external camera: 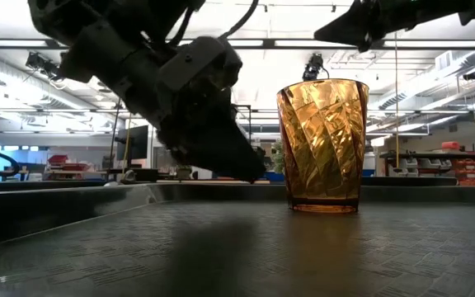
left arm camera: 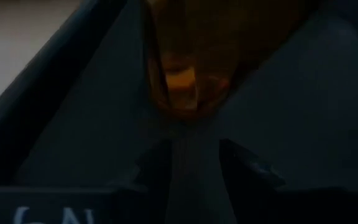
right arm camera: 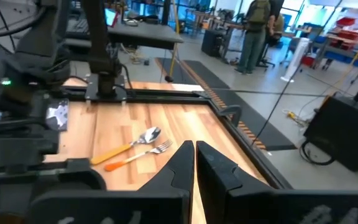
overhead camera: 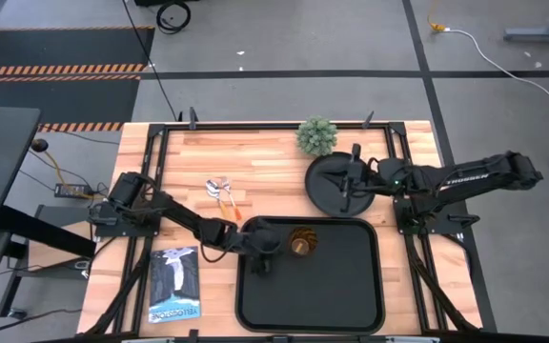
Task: Pick and place plate/cup/fork/spoon on tray
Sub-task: Put the brown cup on the black tray
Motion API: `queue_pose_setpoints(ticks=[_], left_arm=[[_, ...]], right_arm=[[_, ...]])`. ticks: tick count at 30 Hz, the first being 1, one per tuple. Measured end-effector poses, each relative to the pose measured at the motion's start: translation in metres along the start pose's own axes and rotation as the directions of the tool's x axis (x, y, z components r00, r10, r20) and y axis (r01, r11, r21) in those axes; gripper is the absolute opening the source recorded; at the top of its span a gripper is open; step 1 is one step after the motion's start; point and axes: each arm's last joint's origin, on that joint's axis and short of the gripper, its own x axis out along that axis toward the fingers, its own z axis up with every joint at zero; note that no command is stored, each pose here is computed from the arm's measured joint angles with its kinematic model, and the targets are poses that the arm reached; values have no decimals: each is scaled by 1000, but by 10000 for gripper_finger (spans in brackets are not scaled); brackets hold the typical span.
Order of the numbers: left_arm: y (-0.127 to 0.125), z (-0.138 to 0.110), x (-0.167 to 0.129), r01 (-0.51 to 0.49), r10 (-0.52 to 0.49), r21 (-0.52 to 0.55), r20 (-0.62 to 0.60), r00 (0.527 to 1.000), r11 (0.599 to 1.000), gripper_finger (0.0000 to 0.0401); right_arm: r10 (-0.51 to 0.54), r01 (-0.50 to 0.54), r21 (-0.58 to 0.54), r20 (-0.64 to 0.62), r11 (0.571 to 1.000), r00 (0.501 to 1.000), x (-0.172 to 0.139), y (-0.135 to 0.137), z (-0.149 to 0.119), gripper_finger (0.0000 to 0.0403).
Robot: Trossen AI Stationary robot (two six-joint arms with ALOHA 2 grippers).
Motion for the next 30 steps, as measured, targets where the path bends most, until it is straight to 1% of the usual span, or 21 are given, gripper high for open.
queue_pose_setpoints(ticks=[4, 7, 8, 10, 12, 14, 16, 22, 24, 26, 30], left_arm=[[-11, 2, 5, -37, 37, -16, -11, 999, 999, 142], [-16, 5, 8, -95, 95, -13, -19, 995, 995, 142], [-20, 8, 13, -94, 94, -29, -6, 996, 995, 142], [-21, 10, 15, -112, 112, -22, -31, 993, 993, 142], [-26, 14, 24, -115, 114, -43, -27, 993, 992, 142], [-26, 14, 26, -145, 143, -28, -54, 988, 989, 142], [-32, 18, 34, -133, 132, -41, -34, 991, 990, 142], [-30, 18, 45, -168, 167, -25, -53, 985, 985, 141], [-30, 21, 51, -161, 160, -44, -26, 987, 986, 141], [-27, 20, 53, -178, 176, -30, -45, 983, 984, 141], [-26, 24, 60, -166, 165, -30, -41, 985, 986, 141]], right_arm=[[-1, 1, -1, 2, 1000, 1000, -6, -3, 2, 24], [10, -10, -2, -11, 1000, 1000, -8, -3, 1, 24], [18, -19, -6, -21, 1000, 1000, -8, -2, 0, 24], [38, -38, -9, -28, 999, 999, -9, -1, -1, 24], [49, -50, -19, -49, 999, 998, -10, 0, -3, 24], [57, -58, -21, -48, 998, 997, -11, 1, -3, 24], [62, -64, -28, -60, 998, 996, -13, 1, -4, 24], [76, -78, -33, -44, 996, 996, -16, 3, -1, 24], [76, -78, -35, -48, 996, 996, -18, 3, -2, 24], [78, -79, -34, -41, 996, 996, -19, 4, -1, 24], [79, -80, -31, -28, 996, 996, -21, 4, 1, 24]])
